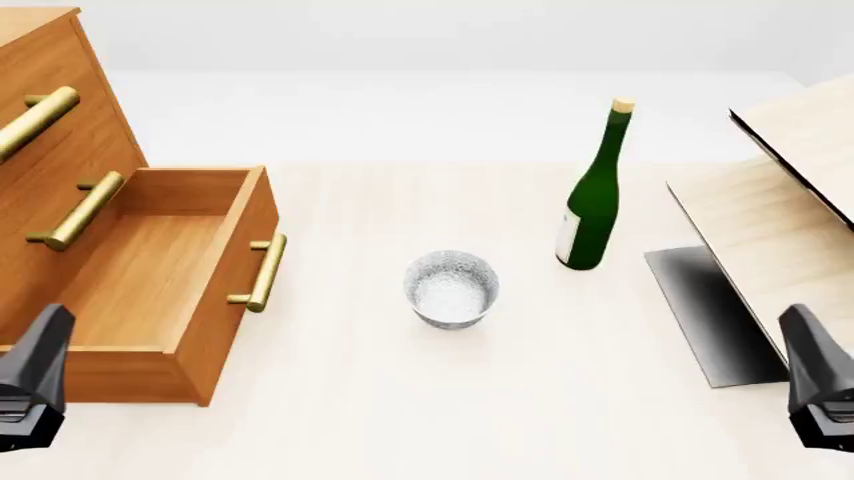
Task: Put the bowl in the bottom drawer of the cabinet.
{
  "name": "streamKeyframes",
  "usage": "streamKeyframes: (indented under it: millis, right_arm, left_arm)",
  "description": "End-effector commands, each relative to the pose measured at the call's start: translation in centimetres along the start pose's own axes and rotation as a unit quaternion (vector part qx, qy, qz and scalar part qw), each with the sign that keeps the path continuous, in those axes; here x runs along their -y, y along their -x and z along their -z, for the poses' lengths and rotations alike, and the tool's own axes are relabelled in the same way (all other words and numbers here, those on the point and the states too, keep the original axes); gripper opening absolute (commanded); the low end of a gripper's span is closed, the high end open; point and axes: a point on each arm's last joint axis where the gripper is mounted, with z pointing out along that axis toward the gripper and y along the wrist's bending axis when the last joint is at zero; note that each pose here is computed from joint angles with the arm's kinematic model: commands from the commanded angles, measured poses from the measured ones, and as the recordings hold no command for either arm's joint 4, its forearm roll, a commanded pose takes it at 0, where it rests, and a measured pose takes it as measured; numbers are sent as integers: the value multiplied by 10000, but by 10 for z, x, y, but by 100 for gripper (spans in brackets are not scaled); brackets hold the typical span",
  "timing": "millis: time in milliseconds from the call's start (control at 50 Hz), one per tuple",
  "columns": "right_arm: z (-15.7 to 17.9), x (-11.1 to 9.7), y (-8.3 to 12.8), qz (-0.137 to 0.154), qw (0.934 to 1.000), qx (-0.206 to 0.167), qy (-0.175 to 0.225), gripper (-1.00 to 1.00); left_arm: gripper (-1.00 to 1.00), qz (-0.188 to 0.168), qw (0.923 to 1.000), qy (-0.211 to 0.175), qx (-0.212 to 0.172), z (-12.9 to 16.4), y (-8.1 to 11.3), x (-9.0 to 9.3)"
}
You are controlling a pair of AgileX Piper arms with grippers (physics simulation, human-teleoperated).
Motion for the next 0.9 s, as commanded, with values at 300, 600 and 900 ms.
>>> streamKeyframes:
  millis: [300,600,900]
  right_arm:
    - [0,0,1,25,10000,-5,5,100]
    - [0,0,0,24,10000,-6,6,100]
    - [0,0,0,24,10000,-7,6,100]
  left_arm:
    - [100,-77,9985,-528,151,1,10,6]
    - [100,-22,9895,-1433,177,6,28,14]
    - [100,108,9769,-2089,439,7,24,21]
